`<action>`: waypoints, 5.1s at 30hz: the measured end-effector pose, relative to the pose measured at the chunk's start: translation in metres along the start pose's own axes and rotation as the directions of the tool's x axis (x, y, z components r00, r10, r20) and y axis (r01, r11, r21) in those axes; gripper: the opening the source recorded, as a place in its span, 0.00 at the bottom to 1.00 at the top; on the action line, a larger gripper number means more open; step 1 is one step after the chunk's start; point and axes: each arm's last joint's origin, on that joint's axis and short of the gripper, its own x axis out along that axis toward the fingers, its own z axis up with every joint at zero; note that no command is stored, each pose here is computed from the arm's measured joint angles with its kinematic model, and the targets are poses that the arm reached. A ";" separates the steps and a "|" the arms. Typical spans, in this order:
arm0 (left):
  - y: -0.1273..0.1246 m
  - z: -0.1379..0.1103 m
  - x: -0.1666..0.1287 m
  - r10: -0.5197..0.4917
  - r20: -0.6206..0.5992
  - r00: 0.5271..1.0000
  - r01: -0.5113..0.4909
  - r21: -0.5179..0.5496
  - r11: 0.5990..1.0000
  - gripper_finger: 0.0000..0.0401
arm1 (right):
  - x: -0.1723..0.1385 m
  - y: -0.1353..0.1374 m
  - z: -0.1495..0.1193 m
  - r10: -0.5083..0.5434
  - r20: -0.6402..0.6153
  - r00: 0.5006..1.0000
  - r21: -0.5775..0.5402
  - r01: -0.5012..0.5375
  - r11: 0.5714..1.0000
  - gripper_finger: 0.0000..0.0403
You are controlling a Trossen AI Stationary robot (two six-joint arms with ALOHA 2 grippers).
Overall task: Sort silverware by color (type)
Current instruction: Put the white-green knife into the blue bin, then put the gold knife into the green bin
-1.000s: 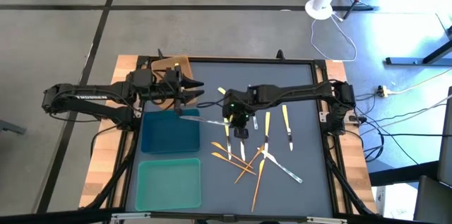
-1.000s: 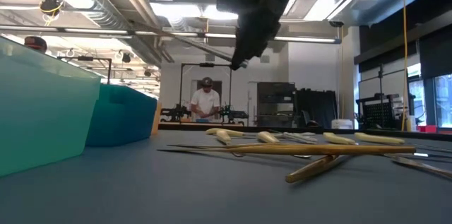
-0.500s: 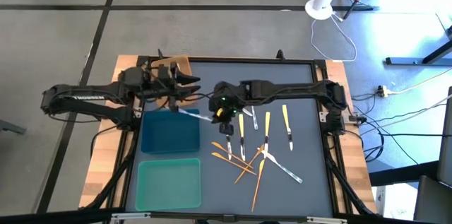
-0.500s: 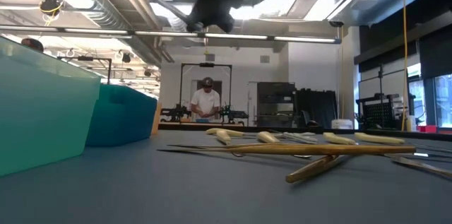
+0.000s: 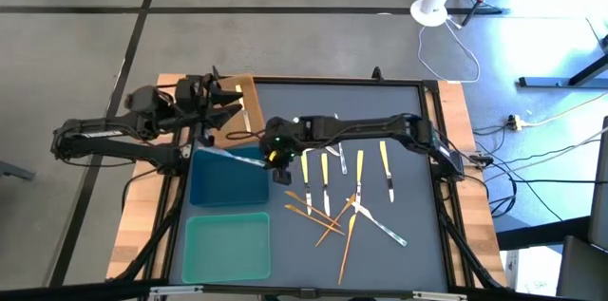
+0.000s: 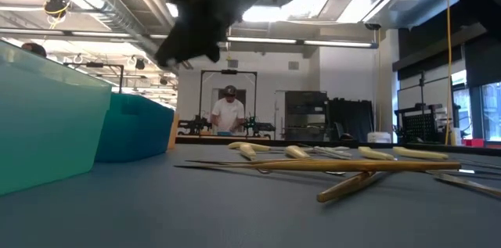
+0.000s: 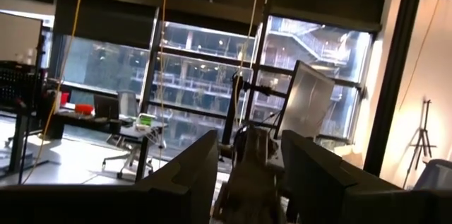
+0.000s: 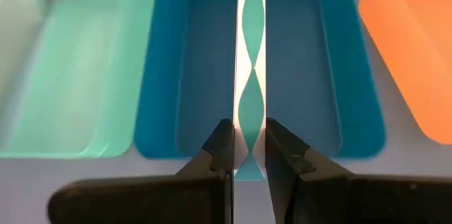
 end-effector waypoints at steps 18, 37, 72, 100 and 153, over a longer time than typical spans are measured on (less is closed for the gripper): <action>0.000 0.002 -0.003 -0.002 0.006 1.000 0.002 0.000 1.000 0.37 | 0.059 -0.015 -0.022 0.019 0.020 1.000 0.004 -0.019 1.000 0.09; 0.000 0.001 -0.003 0.000 -0.002 1.000 0.000 0.000 1.000 0.37 | 0.059 -0.015 -0.023 0.019 0.020 1.000 0.005 -0.019 1.000 0.18; 0.000 0.001 -0.003 0.000 -0.002 1.000 0.000 0.000 1.000 0.37 | 0.032 -0.008 -0.015 0.020 -0.028 0.999 0.001 -0.020 1.000 0.18; 0.007 -0.043 0.035 0.038 -0.195 0.980 -0.039 -0.001 0.999 0.37 | -0.186 0.049 0.004 0.014 -0.115 0.993 -0.136 -0.030 0.990 0.18; -0.092 -0.155 0.190 -0.110 -0.721 0.684 0.181 0.021 0.983 0.37 | -0.212 0.043 -0.231 -0.307 0.122 0.944 0.211 0.277 0.937 0.18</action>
